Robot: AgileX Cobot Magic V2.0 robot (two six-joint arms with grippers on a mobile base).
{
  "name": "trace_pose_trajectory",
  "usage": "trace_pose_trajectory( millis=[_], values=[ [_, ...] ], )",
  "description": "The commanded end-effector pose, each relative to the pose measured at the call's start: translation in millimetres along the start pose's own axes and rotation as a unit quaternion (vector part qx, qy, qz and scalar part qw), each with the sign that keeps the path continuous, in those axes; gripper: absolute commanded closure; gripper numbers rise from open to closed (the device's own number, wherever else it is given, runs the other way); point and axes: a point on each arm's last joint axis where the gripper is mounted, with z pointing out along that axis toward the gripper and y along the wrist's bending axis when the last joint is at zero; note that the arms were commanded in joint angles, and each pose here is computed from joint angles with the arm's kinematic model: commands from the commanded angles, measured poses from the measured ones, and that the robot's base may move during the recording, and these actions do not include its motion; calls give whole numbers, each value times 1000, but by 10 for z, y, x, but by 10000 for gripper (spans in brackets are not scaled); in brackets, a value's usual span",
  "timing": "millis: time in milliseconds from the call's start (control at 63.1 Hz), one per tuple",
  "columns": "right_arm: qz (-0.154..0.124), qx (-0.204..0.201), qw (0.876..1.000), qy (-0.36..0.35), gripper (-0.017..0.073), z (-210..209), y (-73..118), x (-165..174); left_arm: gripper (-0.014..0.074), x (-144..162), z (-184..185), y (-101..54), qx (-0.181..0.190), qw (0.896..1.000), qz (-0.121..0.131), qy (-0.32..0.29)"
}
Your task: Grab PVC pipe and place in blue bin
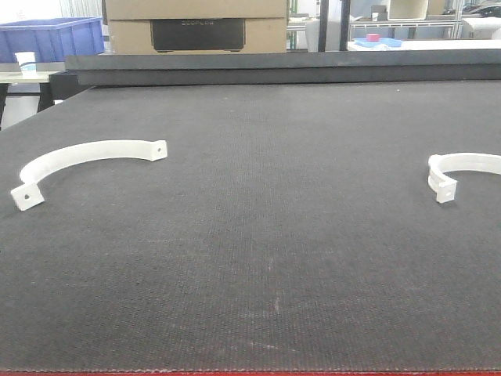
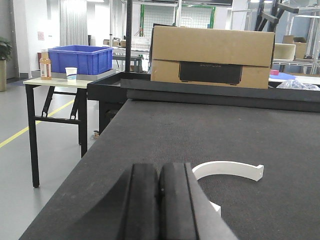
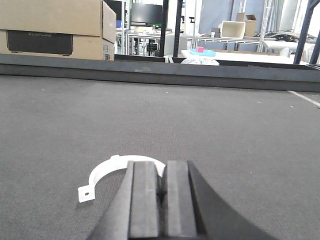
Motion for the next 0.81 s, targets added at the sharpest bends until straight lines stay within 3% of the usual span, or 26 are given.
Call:
trace_pose_trajectory(
  millis=[0, 222, 396, 491, 570, 792],
  values=[
    [-2, 3, 1000, -19, 727, -4, -4, -33, 704, -20, -5, 0, 0, 1000, -1, -9],
    [-2, 8, 996, -83, 727, -16, -14, -150, 704, -57, -7, -1, 0, 1000, -4, -29],
    [-2, 16, 983, -183, 727, -64, -27, -326, 704, -253, -40, -6, 3, 990, -4, -139],
    [12, 20, 978, -205, 727, -81, -39, -369, 704, -314, -41, 3, 0, 992, -25, -126],
    [37, 22, 974, -223, 727, -119, -54, -531, 704, -449, -58, -3, 1, 992, -24, -123],
    [40, 18, 972, -231, 727, -105, -55, -976, 704, -758, 83, -16, 0, 998, -18, -68]
  ],
)
